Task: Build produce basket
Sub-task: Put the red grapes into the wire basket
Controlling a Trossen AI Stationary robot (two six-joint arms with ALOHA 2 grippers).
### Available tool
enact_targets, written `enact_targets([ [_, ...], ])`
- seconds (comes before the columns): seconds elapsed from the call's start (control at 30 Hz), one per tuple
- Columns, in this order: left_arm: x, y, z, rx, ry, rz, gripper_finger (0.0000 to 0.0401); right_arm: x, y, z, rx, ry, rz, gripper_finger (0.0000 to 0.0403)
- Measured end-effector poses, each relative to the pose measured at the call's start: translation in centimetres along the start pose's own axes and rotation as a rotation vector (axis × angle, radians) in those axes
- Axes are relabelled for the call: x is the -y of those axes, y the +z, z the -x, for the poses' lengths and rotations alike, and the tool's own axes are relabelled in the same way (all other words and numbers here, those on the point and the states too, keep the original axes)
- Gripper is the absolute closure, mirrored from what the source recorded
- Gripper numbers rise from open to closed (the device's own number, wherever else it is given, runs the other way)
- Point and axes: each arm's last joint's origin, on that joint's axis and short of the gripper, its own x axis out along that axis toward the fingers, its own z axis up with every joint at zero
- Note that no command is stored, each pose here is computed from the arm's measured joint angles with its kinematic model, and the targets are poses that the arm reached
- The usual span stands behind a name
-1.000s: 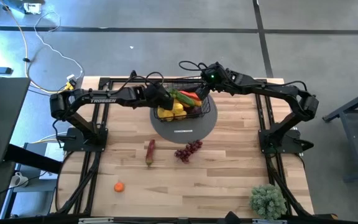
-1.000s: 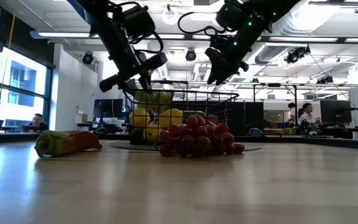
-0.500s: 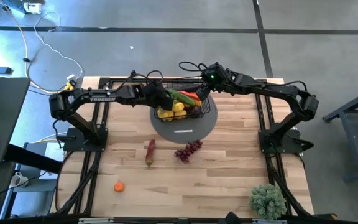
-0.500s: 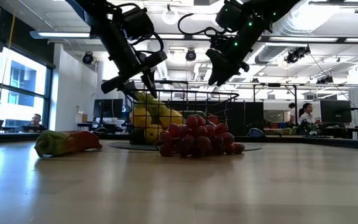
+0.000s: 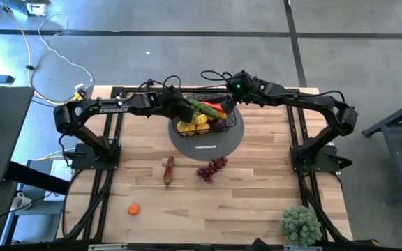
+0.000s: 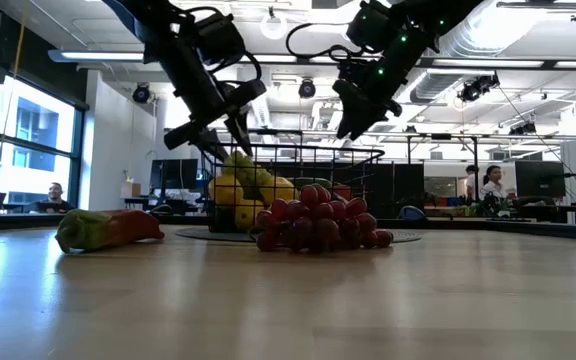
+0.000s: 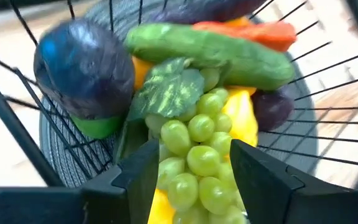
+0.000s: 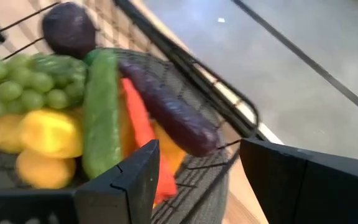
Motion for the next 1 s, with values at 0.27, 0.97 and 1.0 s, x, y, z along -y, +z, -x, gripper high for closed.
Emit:
enact_targets([
  [0.27,0.3,0.8,2.3,0.079,-0.054,-0.045,0.0213,-0.6,0.0,0.1,-0.005,0.206,0.083,0.0199],
  [0.97,-1.5,-0.6,9.5,0.053,0.006,-0.183,0.0213,-7.5,0.5,3.1,0.052,0.432,0.206,0.0167],
  [1.0,-1.6,-0.8,9.7,0.039,0.014,-0.187,0.0213,-8.0,0.7,3.5,0.059,0.445,0.216,0.0162],
])
